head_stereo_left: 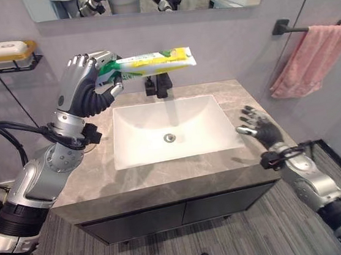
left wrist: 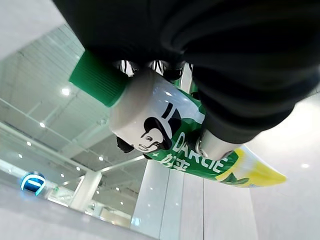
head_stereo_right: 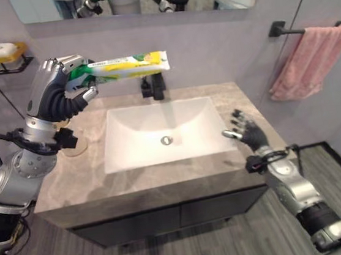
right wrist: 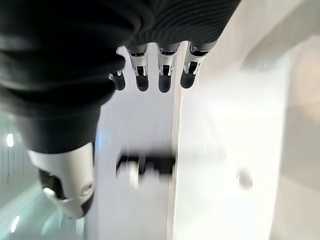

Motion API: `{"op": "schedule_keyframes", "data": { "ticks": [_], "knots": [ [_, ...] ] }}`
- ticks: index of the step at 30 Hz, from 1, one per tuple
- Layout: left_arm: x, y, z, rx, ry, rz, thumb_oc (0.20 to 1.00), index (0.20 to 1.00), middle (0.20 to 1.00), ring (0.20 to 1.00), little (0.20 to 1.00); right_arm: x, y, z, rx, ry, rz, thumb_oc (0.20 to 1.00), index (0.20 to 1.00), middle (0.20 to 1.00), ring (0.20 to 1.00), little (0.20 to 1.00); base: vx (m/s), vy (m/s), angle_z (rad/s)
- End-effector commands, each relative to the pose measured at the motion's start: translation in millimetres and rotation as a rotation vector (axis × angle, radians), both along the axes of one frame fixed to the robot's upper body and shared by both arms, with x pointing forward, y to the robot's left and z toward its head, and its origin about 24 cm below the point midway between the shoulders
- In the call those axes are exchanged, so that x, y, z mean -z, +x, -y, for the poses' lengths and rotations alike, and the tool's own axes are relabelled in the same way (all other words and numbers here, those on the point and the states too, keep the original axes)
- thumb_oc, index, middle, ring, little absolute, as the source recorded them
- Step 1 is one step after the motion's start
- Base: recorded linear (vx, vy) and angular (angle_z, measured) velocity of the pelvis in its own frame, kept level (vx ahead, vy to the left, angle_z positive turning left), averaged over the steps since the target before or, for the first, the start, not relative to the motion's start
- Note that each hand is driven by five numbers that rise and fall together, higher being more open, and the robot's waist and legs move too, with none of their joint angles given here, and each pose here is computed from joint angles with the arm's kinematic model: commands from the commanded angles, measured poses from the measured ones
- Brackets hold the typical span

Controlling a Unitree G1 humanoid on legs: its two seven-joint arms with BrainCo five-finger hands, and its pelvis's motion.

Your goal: Put brush and paste in cup on sink, flatten towel.

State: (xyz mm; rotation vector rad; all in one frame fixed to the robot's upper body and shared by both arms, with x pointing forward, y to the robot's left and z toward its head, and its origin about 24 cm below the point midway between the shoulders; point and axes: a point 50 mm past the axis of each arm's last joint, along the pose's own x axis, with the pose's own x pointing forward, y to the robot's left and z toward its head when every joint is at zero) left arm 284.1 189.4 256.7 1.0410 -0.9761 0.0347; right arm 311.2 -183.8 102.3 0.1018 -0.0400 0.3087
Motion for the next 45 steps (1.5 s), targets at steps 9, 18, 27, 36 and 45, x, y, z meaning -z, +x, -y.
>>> {"op": "schedule_keyframes", "data": {
  "ticks": [9,18,27,36,45],
  "knots": [
    [-37.2,-13.0,12.9,0.099,-0.131,0.226,0.200,0.200,0.200,0.200,0.200,-110.5,-1.2,-86.5,-0.361,0.308,0.457,1.000,1.000,1.000,1.000,1.000,0.04,0.007,0.09],
    [-22.5,-17.2,6.8,0.112,-0.232,0.195,0.200,0.200,0.200,0.200,0.200,-136.0,-19.3,-104.6,-0.394,0.384,0.608,1.000,1.000,1.000,1.000,1.000,0.04,0.005,0.01],
    [-10.3,-24.3,10.8,0.166,-0.310,0.163,0.200,0.200,0.200,0.200,0.200,-139.8,-19.0,-108.4,-0.364,0.336,0.639,1.000,1.000,1.000,1.000,1.000,0.00,0.000,0.00],
    [-4.9,-25.3,13.4,0.214,-0.337,0.118,0.200,0.200,0.200,0.200,0.200,-139.7,-15.7,-108.1,-0.347,0.319,0.636,1.000,1.000,1.000,1.000,1.000,0.00,0.000,0.00],
    [2.3,-28.3,13.6,0.260,-0.357,0.062,0.200,0.200,0.200,0.200,0.200,-127.4,-3.9,-105.5,-0.310,0.290,0.562,1.000,1.000,1.000,1.000,1.000,0.00,-0.001,-0.01]
  ]
}}
